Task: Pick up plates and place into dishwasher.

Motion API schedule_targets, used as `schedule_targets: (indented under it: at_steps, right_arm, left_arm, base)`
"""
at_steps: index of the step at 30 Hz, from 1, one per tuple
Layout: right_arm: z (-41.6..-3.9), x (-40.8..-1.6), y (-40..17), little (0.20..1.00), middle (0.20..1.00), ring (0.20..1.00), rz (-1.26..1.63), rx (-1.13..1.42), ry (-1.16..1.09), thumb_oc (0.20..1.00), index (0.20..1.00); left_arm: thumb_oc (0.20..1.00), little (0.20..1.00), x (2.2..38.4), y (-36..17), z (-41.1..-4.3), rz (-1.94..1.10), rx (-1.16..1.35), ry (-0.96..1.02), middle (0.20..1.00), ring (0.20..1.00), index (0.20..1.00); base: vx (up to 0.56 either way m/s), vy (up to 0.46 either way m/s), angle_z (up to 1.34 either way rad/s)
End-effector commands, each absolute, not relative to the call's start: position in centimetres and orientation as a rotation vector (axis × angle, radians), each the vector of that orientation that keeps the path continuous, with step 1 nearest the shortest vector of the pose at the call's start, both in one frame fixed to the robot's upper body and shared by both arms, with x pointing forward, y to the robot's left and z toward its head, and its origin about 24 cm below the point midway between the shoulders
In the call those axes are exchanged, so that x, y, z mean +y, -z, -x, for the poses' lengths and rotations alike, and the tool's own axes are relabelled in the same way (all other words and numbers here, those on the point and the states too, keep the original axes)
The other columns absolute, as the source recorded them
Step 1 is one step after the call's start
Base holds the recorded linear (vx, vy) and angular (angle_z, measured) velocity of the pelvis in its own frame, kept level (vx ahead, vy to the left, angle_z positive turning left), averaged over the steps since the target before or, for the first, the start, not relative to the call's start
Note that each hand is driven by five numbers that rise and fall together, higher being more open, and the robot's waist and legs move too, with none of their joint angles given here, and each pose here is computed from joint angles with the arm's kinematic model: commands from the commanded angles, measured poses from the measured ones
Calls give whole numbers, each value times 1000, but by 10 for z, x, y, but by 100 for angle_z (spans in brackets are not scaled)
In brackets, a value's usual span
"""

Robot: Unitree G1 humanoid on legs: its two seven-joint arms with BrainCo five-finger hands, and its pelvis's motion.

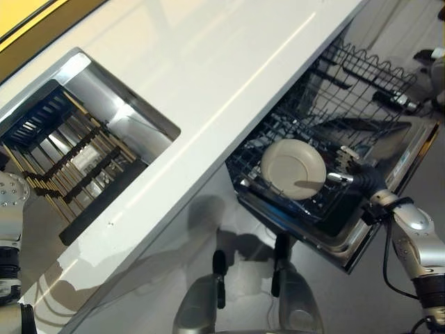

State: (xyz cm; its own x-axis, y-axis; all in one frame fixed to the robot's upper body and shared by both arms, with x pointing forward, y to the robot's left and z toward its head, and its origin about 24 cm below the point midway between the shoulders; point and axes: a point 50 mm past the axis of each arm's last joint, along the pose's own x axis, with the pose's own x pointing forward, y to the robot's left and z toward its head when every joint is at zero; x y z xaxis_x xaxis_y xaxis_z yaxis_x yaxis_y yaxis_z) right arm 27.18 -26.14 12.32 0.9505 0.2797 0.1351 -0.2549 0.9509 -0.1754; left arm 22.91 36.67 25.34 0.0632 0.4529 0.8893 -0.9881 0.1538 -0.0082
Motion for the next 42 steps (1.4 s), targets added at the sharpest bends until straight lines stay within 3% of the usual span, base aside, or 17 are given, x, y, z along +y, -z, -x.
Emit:
schedule_targets:
  at_steps: [1, 7, 15, 42]
  right_arm:
    - [-258, -245, -160, 1000, 1000, 1000, 189, -414, -312, 1000, 1000]
    - [-252, -215, -193, 1000, 1000, 1000, 171, -606, -411, 1000, 1000]
    - [-263, -169, -217, 1000, 1000, 1000, 81, -697, -549, 1000, 1000]
    - [-269, -55, -209, 1000, 1000, 1000, -19, -578, -927, 1000, 1000]
  left_arm:
    - [200, 200, 347, -271, -225, -671, -1049, -1014, 200, 200, 200]
    - [200, 200, 297, -262, -231, -493, -1077, -536, 200, 200, 200]
    - [200, 200, 243, -243, -246, -374, -991, -52, 200, 200, 200]
    - [200, 200, 147, -227, -266, 24, -879, 445, 200, 200, 200]
  base:
    - [-61, -196, 4]
    - [-73, -212, -5]
    - [-33, -179, 6]
    - [-29, -54, 9]
